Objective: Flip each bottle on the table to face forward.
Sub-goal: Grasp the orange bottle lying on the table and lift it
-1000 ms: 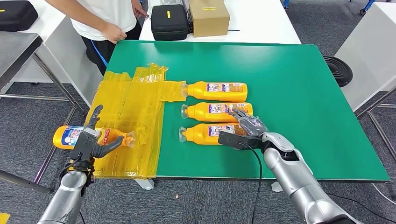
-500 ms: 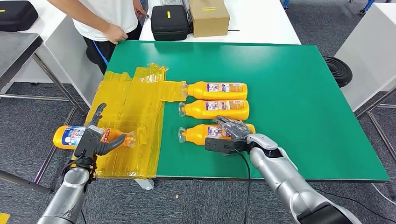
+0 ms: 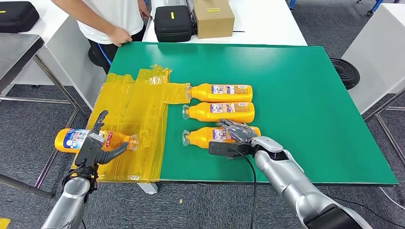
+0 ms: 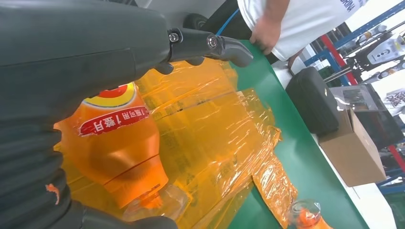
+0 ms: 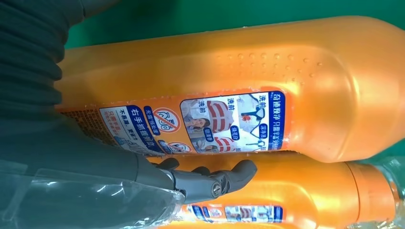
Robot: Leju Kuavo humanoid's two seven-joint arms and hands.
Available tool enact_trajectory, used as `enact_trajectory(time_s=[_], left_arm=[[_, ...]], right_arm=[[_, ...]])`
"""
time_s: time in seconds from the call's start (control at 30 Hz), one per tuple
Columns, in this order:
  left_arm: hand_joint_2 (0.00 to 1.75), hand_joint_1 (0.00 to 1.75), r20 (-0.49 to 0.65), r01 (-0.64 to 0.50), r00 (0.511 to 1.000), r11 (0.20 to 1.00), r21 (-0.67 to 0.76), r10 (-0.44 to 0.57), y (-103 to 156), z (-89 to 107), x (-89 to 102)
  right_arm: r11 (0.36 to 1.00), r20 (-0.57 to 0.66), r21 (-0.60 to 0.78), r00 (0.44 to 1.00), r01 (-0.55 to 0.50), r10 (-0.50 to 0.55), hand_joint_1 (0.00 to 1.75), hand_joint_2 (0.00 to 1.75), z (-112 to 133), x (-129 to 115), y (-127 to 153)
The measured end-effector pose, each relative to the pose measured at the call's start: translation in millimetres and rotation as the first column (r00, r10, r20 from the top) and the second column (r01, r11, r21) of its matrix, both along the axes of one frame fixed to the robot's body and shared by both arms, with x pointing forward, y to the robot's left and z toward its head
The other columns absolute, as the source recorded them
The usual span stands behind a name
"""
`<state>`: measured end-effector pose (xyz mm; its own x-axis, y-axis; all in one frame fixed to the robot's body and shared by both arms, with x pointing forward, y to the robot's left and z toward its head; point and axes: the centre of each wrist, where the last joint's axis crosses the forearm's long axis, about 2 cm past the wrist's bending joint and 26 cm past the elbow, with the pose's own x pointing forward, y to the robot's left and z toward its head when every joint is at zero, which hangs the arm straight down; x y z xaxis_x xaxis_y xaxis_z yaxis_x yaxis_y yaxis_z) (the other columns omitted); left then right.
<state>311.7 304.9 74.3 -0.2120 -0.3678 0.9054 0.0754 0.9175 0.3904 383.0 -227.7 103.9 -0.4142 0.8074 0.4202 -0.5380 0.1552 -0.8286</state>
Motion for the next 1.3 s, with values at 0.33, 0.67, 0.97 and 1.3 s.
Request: enact_trajectory(time_s=[0.33, 0.67, 0.97, 1.3], left_arm=[[1.75, 0.0, -0.008, 0.0, 1.0, 1.0, 0.005, 0.0, 4, 0.0, -2.4], [1.75, 0.0, -0.015, 0.004, 1.0, 1.0, 0.004, -0.004, 7, -0.5, -3.1], [1.75, 0.0, -0.009, 0.003, 1.0, 1.0, 0.003, -0.003, 7, 0.3, -3.5], [1.75, 0.0, 0.013, -0.035, 0.999, 0.999, -0.028, 0.035, 3, -1.7, -14.4]], right_arm=[[0.999, -0.035, -0.05, 0.999, 0.002, -0.004, 0.27, 1.75, 2, 4, -7], [0.995, -0.068, -0.102, 0.998, 0.005, -0.012, 1.75, 1.75, 4, 9, -16], [0.999, -0.028, -0.048, 0.999, 0.023, -0.025, 1.75, 1.75, -1, 2, -18], [0.976, 0.056, 0.197, 0.993, 0.095, -0.108, 1.75, 1.75, -9, -17, -8]])
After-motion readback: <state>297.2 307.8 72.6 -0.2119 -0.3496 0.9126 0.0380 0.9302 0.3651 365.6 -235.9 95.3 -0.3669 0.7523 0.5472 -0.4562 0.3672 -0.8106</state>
